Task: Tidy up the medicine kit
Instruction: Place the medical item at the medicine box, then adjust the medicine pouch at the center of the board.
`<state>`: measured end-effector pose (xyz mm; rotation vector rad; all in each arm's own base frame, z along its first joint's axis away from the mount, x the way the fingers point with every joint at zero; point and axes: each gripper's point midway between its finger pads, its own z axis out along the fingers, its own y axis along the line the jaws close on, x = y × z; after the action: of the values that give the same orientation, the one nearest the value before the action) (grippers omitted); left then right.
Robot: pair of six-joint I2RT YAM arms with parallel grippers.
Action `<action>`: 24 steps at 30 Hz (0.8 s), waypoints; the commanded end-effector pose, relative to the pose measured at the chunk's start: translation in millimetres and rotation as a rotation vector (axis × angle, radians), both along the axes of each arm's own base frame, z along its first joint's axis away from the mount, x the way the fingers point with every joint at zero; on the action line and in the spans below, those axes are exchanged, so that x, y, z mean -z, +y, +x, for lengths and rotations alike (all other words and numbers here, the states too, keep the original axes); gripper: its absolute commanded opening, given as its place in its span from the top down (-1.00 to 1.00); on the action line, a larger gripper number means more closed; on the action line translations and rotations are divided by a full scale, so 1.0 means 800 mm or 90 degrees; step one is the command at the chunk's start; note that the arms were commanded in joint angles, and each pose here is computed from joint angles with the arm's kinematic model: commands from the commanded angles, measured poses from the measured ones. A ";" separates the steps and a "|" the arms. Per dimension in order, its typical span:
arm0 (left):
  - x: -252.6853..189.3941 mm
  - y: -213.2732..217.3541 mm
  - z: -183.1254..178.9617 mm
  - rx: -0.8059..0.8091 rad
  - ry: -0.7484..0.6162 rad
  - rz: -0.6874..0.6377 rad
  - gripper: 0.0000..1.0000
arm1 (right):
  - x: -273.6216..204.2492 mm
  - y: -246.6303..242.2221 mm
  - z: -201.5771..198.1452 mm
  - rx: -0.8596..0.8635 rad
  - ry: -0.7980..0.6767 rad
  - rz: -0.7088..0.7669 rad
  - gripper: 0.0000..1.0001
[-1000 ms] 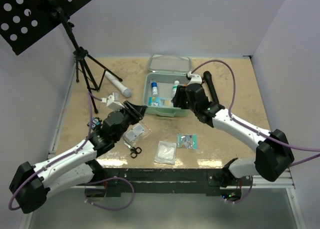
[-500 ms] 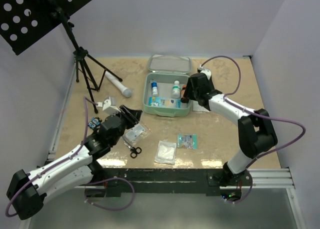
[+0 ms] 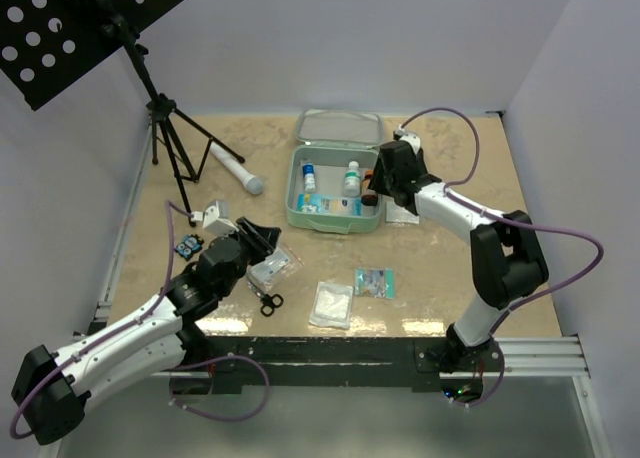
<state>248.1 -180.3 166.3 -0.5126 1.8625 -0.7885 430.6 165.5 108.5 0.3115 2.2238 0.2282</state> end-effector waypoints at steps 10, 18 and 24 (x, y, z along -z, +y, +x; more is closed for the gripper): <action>0.009 0.002 0.005 -0.014 0.003 0.007 0.11 | 0.018 0.010 -0.030 -0.023 0.024 0.059 0.80; 0.027 -0.017 0.017 0.001 0.032 0.023 0.11 | 0.023 0.016 -0.056 -0.042 0.034 0.095 1.00; 0.035 -0.024 0.034 -0.009 0.048 0.026 0.10 | 0.032 0.032 -0.083 -0.076 0.052 0.123 1.00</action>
<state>257.5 -188.5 109.7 -0.5031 2.0204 -0.6538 398.7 172.6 102.7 0.3431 2.1978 0.4217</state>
